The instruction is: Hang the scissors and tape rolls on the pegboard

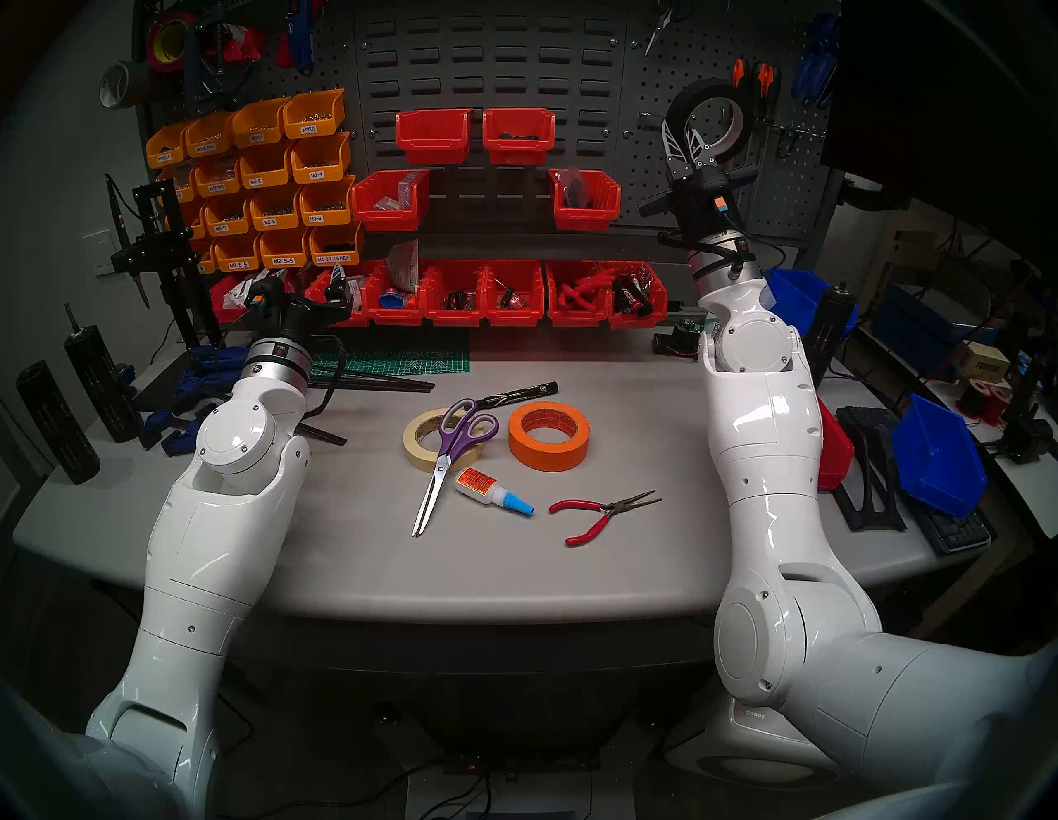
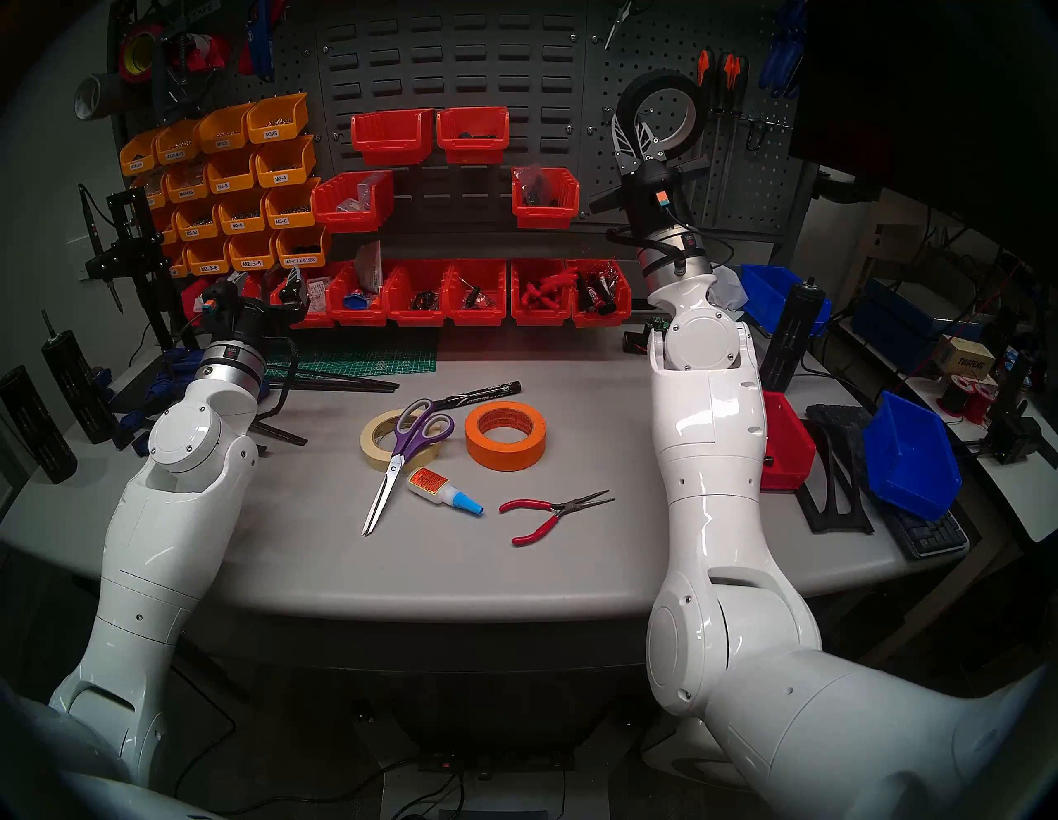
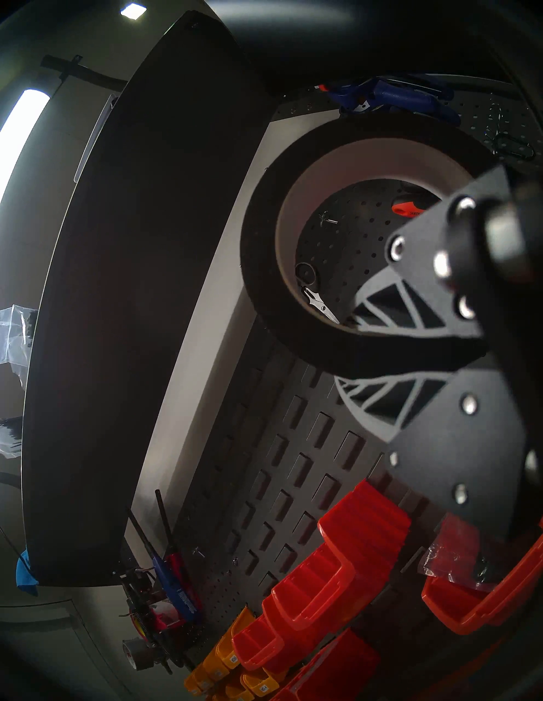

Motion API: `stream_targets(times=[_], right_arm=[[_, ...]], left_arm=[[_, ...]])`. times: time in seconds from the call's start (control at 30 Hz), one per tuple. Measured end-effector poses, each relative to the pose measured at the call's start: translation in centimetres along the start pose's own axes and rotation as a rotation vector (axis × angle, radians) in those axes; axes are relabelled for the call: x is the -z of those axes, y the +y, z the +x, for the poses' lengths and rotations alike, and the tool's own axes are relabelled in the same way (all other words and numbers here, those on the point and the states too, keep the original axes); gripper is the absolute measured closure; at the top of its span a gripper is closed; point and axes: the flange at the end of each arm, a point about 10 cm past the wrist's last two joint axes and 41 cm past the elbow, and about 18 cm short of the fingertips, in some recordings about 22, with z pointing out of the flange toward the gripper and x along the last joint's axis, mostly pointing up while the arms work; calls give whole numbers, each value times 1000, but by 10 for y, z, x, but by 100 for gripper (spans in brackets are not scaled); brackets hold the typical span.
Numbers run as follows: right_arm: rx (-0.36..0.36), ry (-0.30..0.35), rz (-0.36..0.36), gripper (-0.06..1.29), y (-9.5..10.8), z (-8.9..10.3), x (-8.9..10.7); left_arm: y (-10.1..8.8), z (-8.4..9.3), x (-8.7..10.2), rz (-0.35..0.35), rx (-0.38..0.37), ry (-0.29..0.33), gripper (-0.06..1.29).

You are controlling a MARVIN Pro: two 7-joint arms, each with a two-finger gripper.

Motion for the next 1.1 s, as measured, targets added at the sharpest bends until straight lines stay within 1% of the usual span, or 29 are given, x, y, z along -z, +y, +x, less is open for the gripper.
stream_targets(times=[0.4, 0.73, 0.93, 1.1], right_arm=[[-29, -6, -24, 118, -5, -11, -12], [-56, -5, -40, 118, -10, -16, -25], [-72, -14, -51, 118, -14, -21, -31], [-88, -36, -62, 118, -17, -28, -35]], left_arm=[[0, 0, 0, 0, 0, 0, 0], [0, 0, 0, 0, 0, 0, 0], [0, 0, 0, 0, 0, 0, 0], [0, 0, 0, 0, 0, 0, 0]])
